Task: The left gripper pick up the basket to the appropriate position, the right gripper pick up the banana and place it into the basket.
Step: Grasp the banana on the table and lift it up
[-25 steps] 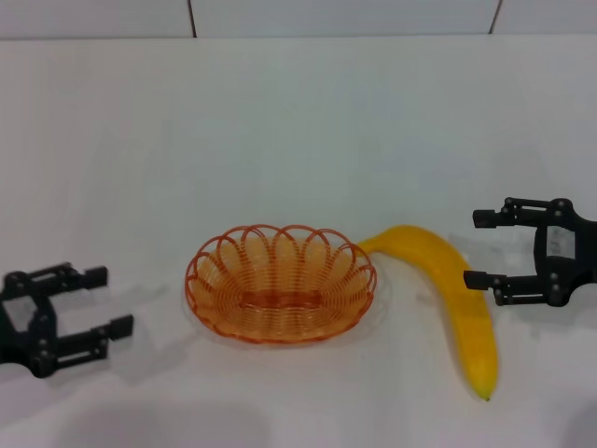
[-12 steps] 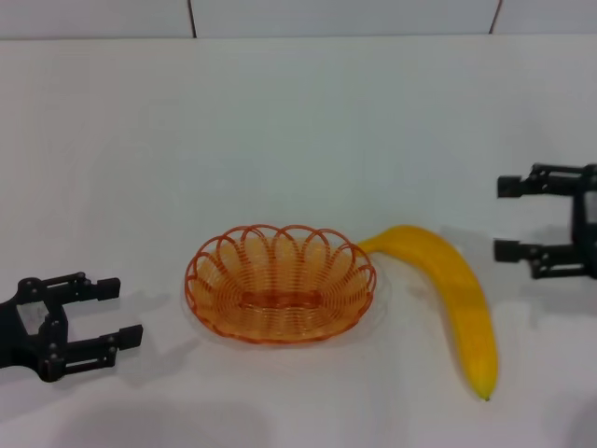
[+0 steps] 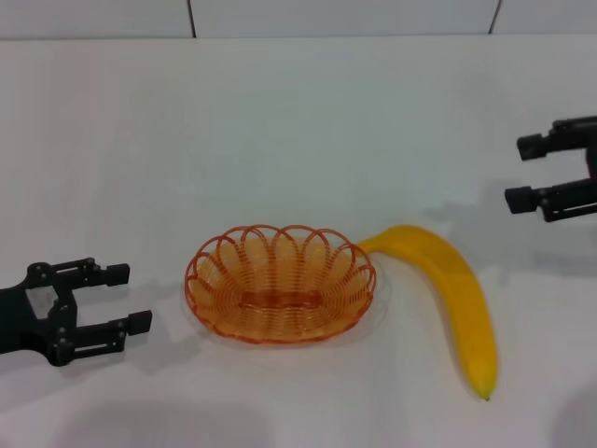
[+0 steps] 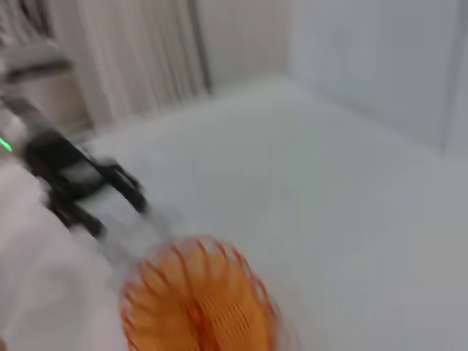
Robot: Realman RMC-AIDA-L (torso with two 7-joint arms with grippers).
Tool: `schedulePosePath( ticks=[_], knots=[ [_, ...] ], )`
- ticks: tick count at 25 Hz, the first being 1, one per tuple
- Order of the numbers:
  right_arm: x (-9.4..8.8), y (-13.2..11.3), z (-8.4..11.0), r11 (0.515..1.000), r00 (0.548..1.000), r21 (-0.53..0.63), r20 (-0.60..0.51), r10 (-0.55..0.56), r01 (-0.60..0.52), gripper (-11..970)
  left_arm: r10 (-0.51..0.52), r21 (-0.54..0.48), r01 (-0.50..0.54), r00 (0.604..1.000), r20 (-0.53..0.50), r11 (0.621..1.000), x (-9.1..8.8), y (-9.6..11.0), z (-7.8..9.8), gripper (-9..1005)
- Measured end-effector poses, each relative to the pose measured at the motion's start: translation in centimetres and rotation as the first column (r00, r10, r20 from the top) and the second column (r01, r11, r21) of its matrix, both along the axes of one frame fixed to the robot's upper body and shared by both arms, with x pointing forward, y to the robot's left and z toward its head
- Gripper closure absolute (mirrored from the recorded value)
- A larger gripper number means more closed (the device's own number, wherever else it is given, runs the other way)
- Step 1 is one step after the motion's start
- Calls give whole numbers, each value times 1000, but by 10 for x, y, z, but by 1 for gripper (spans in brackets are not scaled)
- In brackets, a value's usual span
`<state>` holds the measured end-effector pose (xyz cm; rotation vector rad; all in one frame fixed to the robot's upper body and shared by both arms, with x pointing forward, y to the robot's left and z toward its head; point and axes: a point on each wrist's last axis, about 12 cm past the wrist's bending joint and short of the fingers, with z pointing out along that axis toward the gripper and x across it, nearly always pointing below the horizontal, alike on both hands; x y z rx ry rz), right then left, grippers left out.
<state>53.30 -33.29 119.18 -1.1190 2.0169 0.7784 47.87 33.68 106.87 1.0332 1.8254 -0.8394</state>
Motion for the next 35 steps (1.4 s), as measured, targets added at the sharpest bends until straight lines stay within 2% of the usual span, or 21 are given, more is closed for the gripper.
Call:
schedulePosePath(
  ticks=[4, 7, 14, 25, 35],
  knots=[
    [22, 12, -1, 971, 988, -216, -96, -121, 98, 163, -1, 0, 1, 1000, 0, 1000, 1, 0, 0, 268],
    [28, 18, -2, 956, 977, -269, -136, -162, 121, 163, -2, -1, 2, 1000, 1, 1000, 1, -1, 1, 268],
    [26, 32, -12, 957, 968, -278, -209, -139, 78, 163, -1, -4, 1, 1000, -2, 1000, 2, -1, 1, 267],
    [34, 58, -59, 969, 939, -247, -329, -99, 15, 165, -3, -3, 3, 1000, 2, 1000, 4, -2, 2, 267],
    [38, 59, -72, 967, 930, -245, -338, -145, 62, 166, -4, -3, 4, 1000, 1, 1000, 4, -2, 2, 267]
  ],
)
